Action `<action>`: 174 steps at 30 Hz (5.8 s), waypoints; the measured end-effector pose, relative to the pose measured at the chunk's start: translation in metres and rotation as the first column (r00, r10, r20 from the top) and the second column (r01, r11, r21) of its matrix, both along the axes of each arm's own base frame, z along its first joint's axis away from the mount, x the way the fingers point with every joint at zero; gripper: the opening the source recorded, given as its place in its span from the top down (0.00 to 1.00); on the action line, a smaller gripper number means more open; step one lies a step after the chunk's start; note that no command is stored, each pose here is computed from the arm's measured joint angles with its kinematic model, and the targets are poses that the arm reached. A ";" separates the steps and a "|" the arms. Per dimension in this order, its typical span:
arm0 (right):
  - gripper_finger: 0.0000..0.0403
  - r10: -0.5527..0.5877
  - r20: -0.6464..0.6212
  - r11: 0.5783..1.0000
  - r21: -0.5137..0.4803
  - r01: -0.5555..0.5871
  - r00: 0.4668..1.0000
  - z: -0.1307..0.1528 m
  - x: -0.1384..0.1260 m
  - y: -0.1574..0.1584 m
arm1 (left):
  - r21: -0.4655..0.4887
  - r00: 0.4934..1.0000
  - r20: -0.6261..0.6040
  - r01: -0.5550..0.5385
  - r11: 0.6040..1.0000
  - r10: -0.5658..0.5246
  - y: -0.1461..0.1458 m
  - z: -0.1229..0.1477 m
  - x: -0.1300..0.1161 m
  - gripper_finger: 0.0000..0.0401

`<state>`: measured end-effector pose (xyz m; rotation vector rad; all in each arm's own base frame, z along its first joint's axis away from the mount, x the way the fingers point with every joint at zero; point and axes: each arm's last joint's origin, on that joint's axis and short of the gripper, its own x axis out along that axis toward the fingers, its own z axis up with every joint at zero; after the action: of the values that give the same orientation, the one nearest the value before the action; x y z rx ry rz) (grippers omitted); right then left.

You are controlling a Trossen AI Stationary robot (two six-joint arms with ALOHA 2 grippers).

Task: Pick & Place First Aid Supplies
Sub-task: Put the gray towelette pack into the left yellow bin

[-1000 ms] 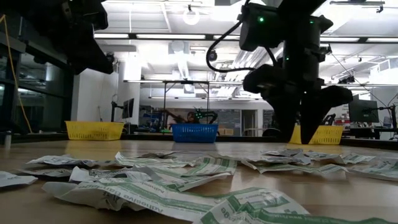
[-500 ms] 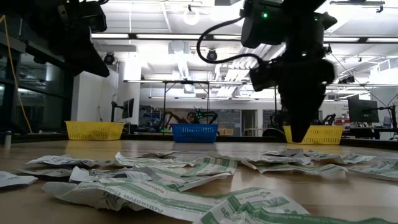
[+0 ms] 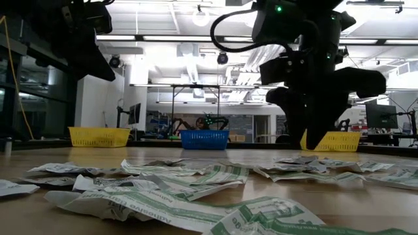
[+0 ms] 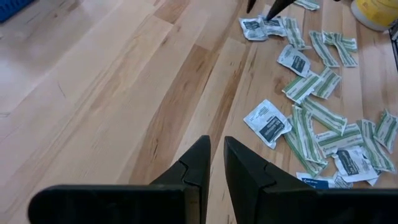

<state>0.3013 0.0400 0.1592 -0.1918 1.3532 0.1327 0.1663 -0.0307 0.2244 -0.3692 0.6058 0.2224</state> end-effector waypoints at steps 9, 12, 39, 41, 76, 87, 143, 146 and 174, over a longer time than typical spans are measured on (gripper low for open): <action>0.56 0.042 -0.008 0.999 0.020 -0.042 0.999 -0.004 0.002 0.001 | 0.001 1.000 0.000 -0.002 1.000 0.002 0.000 0.000 0.000 0.88; 0.56 0.044 -0.018 0.999 0.022 -0.044 0.999 -0.009 0.003 0.001 | 0.002 1.000 0.000 -0.003 1.000 0.003 0.000 0.000 0.000 0.88; 0.92 -0.053 -0.052 0.989 0.132 0.060 0.997 -0.011 0.011 0.005 | -0.012 1.000 0.001 -0.011 1.000 0.011 0.000 0.000 0.000 0.88; 0.94 -0.052 -0.040 0.989 0.139 0.057 0.998 -0.006 0.014 0.006 | -0.014 1.000 0.001 -0.011 1.000 0.011 0.000 0.000 0.000 0.88; 0.99 -0.267 0.704 0.917 0.395 -0.050 0.658 0.146 0.110 -0.061 | 0.183 0.922 0.386 -0.077 0.980 0.000 0.006 0.046 -0.008 0.88; 0.98 -0.309 0.780 0.795 0.526 -0.303 0.543 0.171 0.115 -0.071 | 0.254 0.796 0.594 -0.054 0.966 -0.111 0.004 0.072 -0.006 0.88; 0.97 -0.311 0.813 0.813 0.496 -0.305 0.492 0.175 0.116 -0.075 | 0.322 0.685 0.705 -0.074 0.944 -0.187 -0.002 0.082 0.016 0.80; 0.97 -0.312 0.812 0.813 0.497 -0.303 0.493 0.175 0.116 -0.075 | 0.335 0.688 0.699 -0.075 0.939 -0.194 -0.002 0.081 0.016 0.92; 0.52 -0.487 0.774 0.865 0.492 0.100 0.405 0.207 0.068 -0.135 | 0.365 0.683 0.549 -0.715 0.597 0.482 0.025 0.071 -0.008 1.00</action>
<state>0.3694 -0.0950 0.3665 0.3093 0.2337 -0.0346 0.1583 -0.0058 0.2951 -0.0239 -0.0479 0.9652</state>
